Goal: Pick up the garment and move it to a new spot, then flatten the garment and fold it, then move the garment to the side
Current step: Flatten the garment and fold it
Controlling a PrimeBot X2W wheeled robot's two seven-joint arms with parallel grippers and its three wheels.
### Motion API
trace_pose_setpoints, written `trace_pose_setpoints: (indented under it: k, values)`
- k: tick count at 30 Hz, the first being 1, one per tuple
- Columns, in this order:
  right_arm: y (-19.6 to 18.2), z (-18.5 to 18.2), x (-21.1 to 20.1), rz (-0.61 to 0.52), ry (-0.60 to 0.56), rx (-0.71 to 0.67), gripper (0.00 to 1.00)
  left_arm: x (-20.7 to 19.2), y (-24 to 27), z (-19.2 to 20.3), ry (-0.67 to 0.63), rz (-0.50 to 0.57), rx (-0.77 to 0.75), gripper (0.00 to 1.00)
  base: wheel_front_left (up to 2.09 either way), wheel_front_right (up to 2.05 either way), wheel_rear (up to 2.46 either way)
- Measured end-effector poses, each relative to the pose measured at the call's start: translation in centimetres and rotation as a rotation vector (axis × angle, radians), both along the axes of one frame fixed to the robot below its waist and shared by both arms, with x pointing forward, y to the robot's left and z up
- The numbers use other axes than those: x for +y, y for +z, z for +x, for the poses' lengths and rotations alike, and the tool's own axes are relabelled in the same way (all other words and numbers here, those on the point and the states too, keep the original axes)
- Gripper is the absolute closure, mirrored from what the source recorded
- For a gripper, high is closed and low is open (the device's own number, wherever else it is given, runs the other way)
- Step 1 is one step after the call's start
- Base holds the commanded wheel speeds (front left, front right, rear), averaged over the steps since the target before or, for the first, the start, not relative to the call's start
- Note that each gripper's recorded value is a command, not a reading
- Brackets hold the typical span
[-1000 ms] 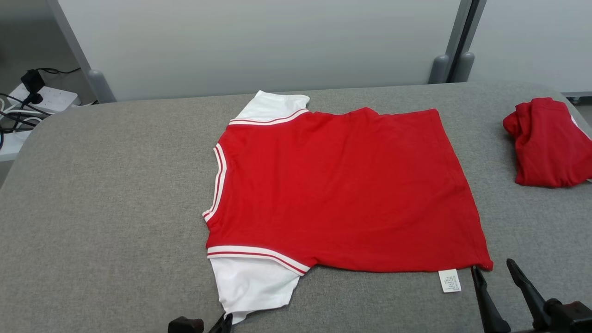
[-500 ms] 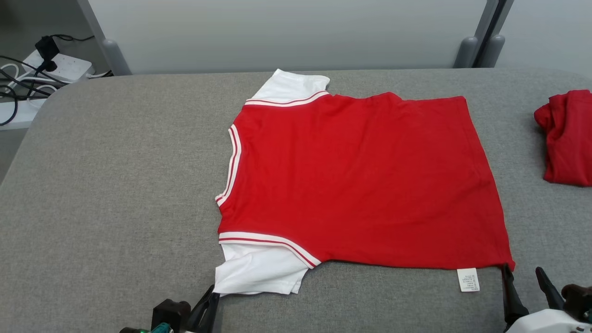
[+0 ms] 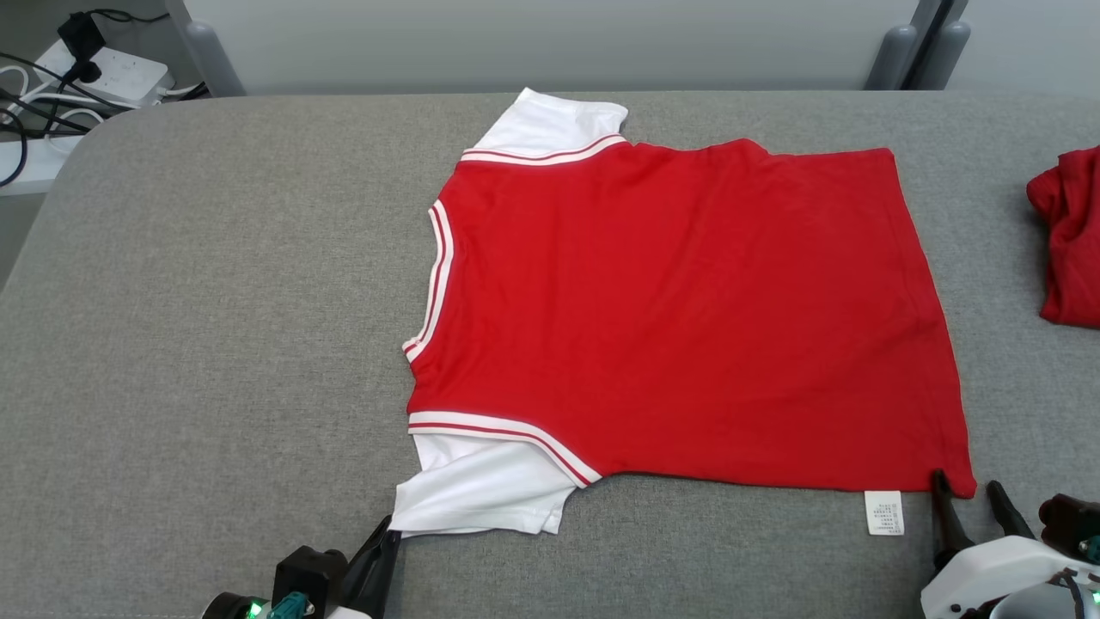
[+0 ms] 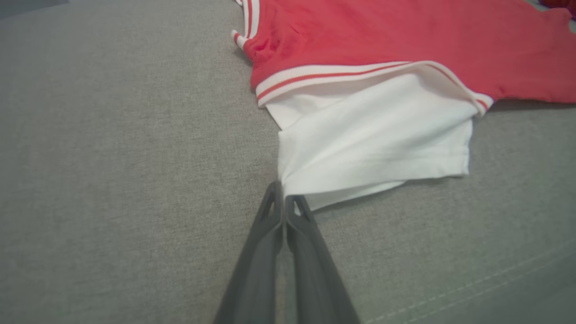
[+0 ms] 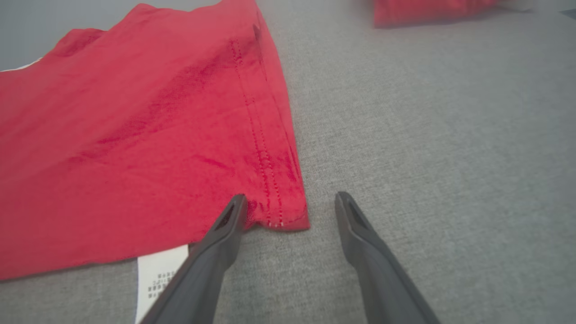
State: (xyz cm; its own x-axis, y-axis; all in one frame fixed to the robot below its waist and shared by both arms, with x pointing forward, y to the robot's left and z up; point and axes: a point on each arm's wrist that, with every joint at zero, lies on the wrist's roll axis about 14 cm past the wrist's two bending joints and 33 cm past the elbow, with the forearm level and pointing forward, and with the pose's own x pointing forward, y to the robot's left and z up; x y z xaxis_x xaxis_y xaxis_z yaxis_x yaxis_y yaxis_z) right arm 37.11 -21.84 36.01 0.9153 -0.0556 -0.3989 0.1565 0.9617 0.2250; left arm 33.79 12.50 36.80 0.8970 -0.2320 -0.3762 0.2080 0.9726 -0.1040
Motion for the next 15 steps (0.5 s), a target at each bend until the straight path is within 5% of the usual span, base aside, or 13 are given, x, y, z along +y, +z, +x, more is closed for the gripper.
trace_pose_setpoints:
  k: [2, 5, 7, 8, 15]
  values:
    - [-0.2, 0.2, 0.0, 0.007, -0.004, 0.006, 0.51, 0.1, 0.0, 0.1, 0.001, 0.001, 0.000, 1.00, 0.00, 0.00, 0.00]
    - [-0.2, 0.5, 0.0, 0.013, -0.009, 0.006, 0.60, 0.1, -0.1, 0.2, 0.001, 0.001, 0.001, 1.00, 0.00, 0.00, 0.00]
    - [-0.3, 0.4, 0.1, 0.016, -0.011, 0.012, 0.94, 0.1, -0.1, 0.2, 0.000, 0.001, 0.001, 1.00, 0.00, 0.00, 0.00]
    - [-0.4, 0.3, 0.1, 0.016, -0.009, 0.013, 1.00, 0.0, -0.1, 0.3, -0.001, 0.000, 0.001, 1.00, 0.00, 0.00, 0.00]
    - [0.9, 0.7, 0.2, -0.012, 0.017, -0.028, 1.00, 0.0, 1.1, 0.8, -0.008, -0.001, -0.038, 1.00, 0.00, 0.00, 0.00]
